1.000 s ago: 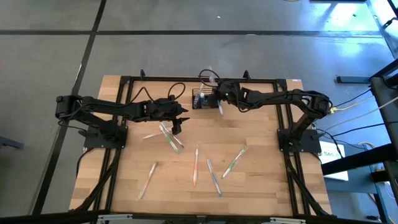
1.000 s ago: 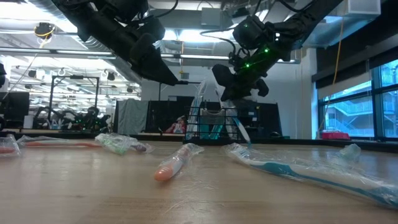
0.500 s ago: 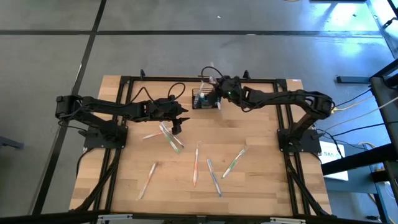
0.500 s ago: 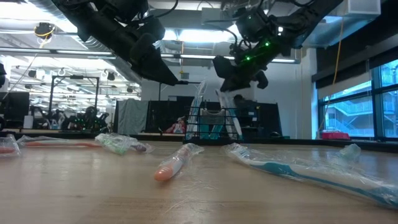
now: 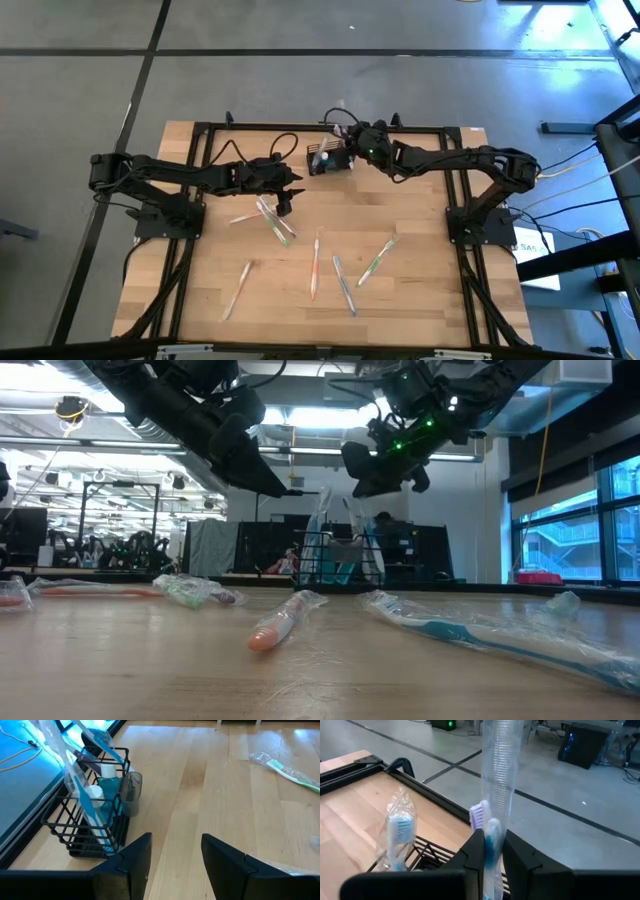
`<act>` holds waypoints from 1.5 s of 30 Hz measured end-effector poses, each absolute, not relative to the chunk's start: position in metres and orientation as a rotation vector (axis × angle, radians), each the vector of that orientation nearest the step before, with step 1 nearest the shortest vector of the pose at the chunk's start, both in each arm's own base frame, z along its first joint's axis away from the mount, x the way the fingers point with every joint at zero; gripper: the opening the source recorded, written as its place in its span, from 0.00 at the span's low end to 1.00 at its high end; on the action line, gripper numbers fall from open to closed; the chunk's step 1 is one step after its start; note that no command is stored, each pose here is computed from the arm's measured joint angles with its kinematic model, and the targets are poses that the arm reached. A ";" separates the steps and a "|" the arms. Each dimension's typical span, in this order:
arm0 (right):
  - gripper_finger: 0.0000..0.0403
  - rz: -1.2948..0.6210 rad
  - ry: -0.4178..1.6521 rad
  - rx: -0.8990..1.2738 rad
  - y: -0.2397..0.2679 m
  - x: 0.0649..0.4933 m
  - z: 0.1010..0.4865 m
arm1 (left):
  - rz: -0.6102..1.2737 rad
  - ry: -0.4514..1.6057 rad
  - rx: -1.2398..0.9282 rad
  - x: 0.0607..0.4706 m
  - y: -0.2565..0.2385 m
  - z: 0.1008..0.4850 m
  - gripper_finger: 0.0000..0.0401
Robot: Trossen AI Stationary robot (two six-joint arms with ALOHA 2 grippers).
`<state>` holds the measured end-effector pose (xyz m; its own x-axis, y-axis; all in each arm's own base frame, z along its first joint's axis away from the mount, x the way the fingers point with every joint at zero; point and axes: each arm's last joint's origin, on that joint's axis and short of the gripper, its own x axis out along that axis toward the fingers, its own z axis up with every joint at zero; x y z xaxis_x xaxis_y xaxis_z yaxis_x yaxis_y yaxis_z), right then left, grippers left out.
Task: Pick & Place toothbrushing station
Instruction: Put the right blue toothbrush in the right section of the wire organizer
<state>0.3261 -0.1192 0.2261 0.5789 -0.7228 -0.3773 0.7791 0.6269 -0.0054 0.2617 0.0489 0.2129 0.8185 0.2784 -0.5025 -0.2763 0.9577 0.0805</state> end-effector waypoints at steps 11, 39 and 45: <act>0.13 -0.927 0.271 0.247 -0.135 0.323 0.231 | 0.295 0.536 0.004 0.262 0.049 0.213 0.42; 0.13 -0.977 0.286 0.389 -0.141 0.312 0.229 | 0.337 0.549 0.134 0.294 0.066 0.167 0.42; 0.13 -0.942 0.341 0.316 -0.136 0.314 0.228 | 0.437 0.568 0.135 0.296 0.092 0.149 0.42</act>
<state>0.3140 -0.1356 0.2282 0.5426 -0.7289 -0.4174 0.8271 0.5503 0.1144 0.2961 0.0921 0.1487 0.7544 0.4362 -0.4906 -0.3627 0.8999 0.2423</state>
